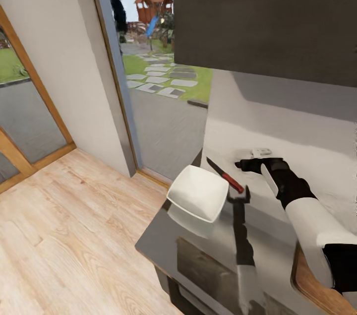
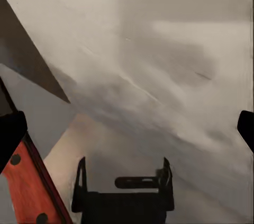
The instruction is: In the kitchen, take the Vidalia onion out of the sink, dice it on the chopping board with the paring knife, put the diced onion into the bowl on the countertop, then place both the paring knife and the chopping board into the sink.
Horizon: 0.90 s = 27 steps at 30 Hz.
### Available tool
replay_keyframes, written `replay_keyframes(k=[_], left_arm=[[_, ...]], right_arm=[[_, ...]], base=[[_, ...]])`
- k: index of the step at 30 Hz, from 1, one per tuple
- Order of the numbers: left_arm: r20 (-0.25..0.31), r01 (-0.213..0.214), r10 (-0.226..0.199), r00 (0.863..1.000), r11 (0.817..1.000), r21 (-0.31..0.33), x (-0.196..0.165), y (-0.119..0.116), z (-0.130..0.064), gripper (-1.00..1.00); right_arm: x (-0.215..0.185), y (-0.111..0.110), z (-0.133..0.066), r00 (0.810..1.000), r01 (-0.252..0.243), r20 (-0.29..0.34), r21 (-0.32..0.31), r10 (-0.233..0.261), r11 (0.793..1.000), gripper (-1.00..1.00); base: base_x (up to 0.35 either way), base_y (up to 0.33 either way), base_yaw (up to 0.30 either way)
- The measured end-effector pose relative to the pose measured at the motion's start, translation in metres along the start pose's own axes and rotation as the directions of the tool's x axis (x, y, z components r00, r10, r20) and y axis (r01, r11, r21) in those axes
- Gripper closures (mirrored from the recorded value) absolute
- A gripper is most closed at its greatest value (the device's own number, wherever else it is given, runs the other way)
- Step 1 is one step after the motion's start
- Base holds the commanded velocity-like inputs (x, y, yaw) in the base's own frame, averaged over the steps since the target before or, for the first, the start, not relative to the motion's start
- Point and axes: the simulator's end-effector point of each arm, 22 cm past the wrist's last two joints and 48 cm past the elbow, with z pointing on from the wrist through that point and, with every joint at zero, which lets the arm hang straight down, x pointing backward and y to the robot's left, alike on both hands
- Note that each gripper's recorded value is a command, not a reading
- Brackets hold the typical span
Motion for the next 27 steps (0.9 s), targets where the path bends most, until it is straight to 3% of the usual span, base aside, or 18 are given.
replay_keyframes(k=[13, 27], left_arm=[[0.0, 0.0, 0.0, 1.0, 1.0, 0.001, 0.0, -0.0003, 0.0002, -1.0], [0.0, 0.0, 0.0, 1.0, 1.0, 0.001, 0.0, -0.0003, 0.0, -1.0]], right_arm=[[0.0011, 0.0026, 0.001, 1.0, 0.004, -0.004, -0.003, -0.004, 1.0, -1.0], [0.0096, 0.0051, 0.0041, 1.0, 0.002, -0.021, -0.007, -0.002, 1.0, -1.0]], base=[[-0.183, -0.007, 0.006], [-0.013, 0.0, 0.01]])
